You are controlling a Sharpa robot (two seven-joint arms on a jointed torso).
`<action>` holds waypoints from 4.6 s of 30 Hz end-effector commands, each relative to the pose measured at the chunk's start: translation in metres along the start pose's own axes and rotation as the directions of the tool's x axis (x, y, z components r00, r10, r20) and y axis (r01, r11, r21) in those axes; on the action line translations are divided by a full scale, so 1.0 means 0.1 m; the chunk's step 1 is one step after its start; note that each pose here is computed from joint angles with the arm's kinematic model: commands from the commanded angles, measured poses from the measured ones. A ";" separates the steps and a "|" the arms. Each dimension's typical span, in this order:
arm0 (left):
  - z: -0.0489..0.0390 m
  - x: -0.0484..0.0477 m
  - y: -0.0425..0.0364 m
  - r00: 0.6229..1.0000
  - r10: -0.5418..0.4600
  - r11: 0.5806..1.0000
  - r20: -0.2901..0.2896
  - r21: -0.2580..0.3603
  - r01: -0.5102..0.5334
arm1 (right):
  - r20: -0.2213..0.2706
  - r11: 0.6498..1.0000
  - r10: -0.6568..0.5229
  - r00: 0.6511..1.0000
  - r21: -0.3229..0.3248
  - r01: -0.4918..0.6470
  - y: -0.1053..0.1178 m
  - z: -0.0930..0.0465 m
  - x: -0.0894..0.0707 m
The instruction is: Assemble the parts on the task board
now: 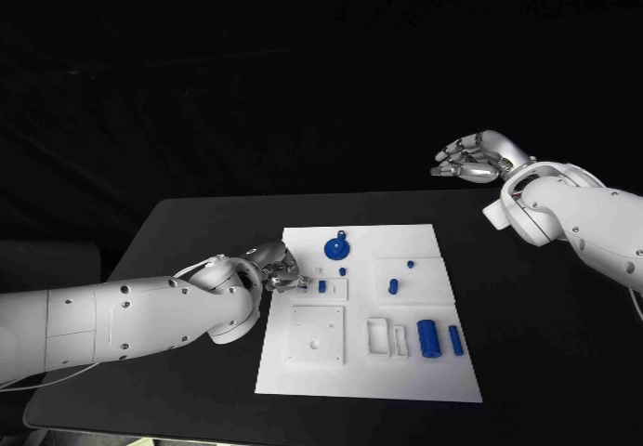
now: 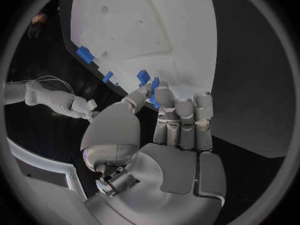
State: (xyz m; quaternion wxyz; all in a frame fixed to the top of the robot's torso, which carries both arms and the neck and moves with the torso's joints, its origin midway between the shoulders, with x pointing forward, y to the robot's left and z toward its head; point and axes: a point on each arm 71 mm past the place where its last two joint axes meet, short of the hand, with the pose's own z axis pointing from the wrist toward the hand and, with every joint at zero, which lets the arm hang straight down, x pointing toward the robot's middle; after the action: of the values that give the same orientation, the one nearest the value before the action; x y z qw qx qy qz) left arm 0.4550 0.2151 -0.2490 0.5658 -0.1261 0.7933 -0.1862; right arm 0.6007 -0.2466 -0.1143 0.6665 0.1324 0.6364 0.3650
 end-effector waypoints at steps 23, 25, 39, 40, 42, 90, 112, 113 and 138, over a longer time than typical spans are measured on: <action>0.033 0.054 0.006 0.999 0.029 0.999 -0.039 -0.013 -0.029 | -0.032 1.000 0.014 0.999 -0.021 -0.015 0.07 0.00 0.05; 0.038 0.055 0.013 0.999 0.030 0.999 -0.039 -0.015 -0.030 | -0.033 1.000 0.016 0.999 -0.022 -0.017 0.08 0.00 0.05; 0.051 0.070 0.030 0.999 0.032 0.999 -0.043 -0.018 -0.033 | -0.042 0.999 0.021 0.999 -0.031 -0.023 0.11 0.00 0.08; 0.051 0.071 0.030 0.998 0.033 0.999 -0.044 -0.018 -0.034 | -0.042 0.999 0.022 0.999 -0.031 -0.023 0.11 0.00 0.08; 0.051 0.073 0.029 0.998 0.034 0.999 -0.047 -0.017 -0.035 | -0.043 0.999 0.022 0.999 -0.031 -0.023 0.11 0.00 0.08; 0.054 0.151 -0.037 0.991 0.068 0.998 -0.119 0.003 -0.068 | -0.052 0.999 0.025 0.998 -0.036 -0.027 0.13 0.00 0.10; 0.052 0.149 -0.025 0.989 0.086 0.996 -0.122 -0.002 -0.087 | -0.055 0.999 0.027 0.998 -0.036 -0.029 0.13 0.00 0.10; 0.053 0.148 -0.021 0.989 0.087 0.996 -0.121 -0.004 -0.088 | -0.055 0.999 0.027 0.998 -0.036 -0.029 0.13 0.00 0.10; 0.055 0.142 -0.001 0.989 0.077 0.997 -0.125 -0.012 -0.079 | -0.058 0.999 0.028 0.998 -0.036 -0.030 0.13 0.01 0.11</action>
State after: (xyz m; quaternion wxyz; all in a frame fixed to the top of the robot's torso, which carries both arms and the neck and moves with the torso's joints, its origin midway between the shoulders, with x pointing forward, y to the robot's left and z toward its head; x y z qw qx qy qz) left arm 0.4599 0.2100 -0.2552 0.5433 -0.0909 0.8179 -0.1663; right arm 0.5967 -0.2321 -0.1145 0.6490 0.1235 0.6449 0.3843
